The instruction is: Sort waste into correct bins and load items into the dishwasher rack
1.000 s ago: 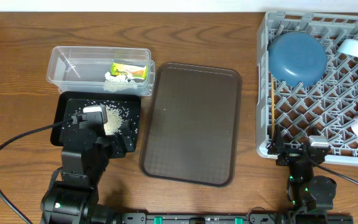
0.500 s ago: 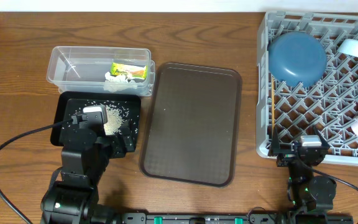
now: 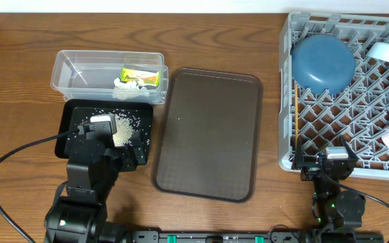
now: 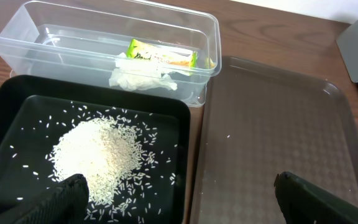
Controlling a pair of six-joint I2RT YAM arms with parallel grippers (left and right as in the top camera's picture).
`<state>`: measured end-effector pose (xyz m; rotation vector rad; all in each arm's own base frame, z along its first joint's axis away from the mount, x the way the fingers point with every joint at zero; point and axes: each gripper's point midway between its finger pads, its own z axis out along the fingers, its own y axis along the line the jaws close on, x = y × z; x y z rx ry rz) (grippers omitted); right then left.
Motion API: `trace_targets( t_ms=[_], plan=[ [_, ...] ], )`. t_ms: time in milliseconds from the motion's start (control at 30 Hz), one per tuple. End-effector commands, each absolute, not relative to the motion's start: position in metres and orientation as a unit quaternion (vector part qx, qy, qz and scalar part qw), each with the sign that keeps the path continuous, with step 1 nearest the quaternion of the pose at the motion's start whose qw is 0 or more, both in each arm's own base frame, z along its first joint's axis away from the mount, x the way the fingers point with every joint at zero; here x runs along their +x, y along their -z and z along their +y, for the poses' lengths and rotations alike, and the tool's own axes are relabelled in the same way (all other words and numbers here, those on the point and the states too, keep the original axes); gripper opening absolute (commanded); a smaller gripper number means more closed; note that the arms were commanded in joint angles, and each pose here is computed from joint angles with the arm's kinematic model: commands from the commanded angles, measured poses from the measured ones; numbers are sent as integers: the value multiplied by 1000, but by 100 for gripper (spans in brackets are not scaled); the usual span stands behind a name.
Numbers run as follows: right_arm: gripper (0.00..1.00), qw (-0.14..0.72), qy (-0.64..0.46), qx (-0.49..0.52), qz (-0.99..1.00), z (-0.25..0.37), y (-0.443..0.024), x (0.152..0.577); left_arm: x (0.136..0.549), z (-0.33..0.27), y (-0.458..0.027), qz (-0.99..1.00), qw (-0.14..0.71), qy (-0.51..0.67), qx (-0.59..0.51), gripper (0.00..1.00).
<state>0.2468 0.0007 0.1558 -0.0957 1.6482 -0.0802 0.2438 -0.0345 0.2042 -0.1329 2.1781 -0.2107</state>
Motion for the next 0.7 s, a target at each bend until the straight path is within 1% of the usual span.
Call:
trace_targets(
  t_ms=[0,300,467,567,667],
  plan=[
    [99,675,31,-54,735,5,-154,247,244,-32,-202,885,457,77,-49,98],
    [99,675,31,-54,735,5,-154,247,244,-32,-202,885,457,76,-49,98],
    [99,675,31,-54,735,5,-154,247,237,-27,-192,896,438,55,-44,97],
    [99,675,31,-54,735,5,-154,247,236,-26,-194,892,448,54,-40,98],
    [99,675,31,-54,735,5,-154,247,240,-21,-203,871,487,47,-34,98]
  ],
)
